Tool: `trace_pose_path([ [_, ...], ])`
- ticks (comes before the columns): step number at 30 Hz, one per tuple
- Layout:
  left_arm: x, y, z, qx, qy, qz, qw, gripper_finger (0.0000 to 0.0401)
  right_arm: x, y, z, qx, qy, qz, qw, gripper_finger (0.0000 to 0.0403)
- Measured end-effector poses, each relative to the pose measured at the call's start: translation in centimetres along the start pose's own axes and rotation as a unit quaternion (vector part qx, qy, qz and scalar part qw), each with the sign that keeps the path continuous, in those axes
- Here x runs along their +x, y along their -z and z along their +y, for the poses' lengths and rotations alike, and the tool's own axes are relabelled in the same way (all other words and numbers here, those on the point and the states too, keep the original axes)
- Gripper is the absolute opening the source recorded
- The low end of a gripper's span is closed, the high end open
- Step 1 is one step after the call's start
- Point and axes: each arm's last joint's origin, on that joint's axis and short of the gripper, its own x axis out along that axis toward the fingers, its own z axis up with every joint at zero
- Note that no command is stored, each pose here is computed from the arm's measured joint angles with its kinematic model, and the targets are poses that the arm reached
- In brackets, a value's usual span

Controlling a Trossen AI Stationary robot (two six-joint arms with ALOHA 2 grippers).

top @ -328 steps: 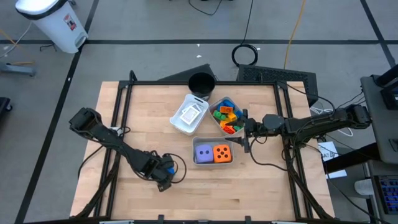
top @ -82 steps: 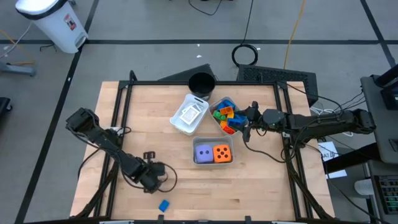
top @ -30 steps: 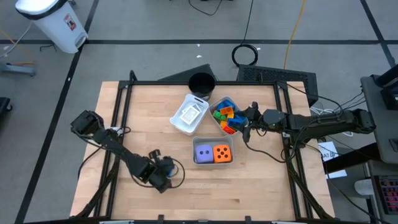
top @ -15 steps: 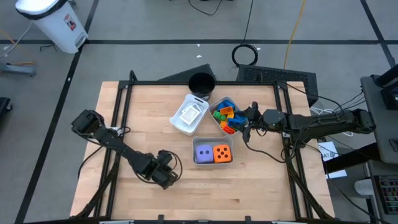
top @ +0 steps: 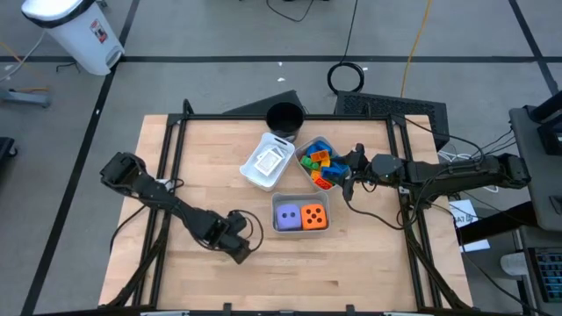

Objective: Pick & Place Toys
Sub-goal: Put the blue game piece into the top gray bin

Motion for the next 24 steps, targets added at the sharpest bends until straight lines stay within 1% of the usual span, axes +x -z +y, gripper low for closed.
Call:
trace_pose_path([
  [3, -1.2, -0.6, -0.5, 0.015, 0.013, -0.018, 1.0, 0.0262, 0.0, 0.0, 0.0, 0.003, 0.0, 0.0, 1.0, 0.0253],
  [5, -1.8, -0.8, -0.7, 0.014, 0.003, -0.021, 1.0, 0.0254, 0.0, 0.0, 0.0, 0.006, 0.0, 0.0, 1.0, 0.0253],
  [7, -2.0, -0.6, -0.6, 0.014, -0.009, -0.01, 1.0, 0.0245, 0.0, 0.0, 0.0, 0.008, 0.0, 0.0, 1.0, 0.0254],
  [9, -2.0, -0.1, -0.5, -0.001, -0.011, 0.006, 1.0, 0.0237, 0.0, 0.0, 0.0, 0.008, 0.0, 0.0, 1.0, 0.0254],
  [14, -1.4, 1.5, 0.3, -0.044, -0.045, 0.013, 0.998, 0.0223, 0.0, 0.0, 0.0, 0.008, 0.0, 0.0, 1.0, 0.0254],
  [20, -0.1, 3.1, 1.6, -0.048, -0.074, 0.014, 0.996, 0.0217, 0.0, 0.0, 0.0, 0.009, 0.0, 0.001, 1.0, 0.0254],
  [22, 0.6, 3.4, 2.0, -0.053, -0.073, 0.013, 0.996, 0.0216, 0.0, 0.0, 0.1, 0.008, -0.002, 0.001, 1.0, 0.0253],
  [24, 1.1, 3.5, 2.2, -0.055, -0.055, 0.009, 0.997, 0.0216, 0.0, 0.0, 0.1, 0.008, -0.004, 0.001, 1.0, 0.0253],
])
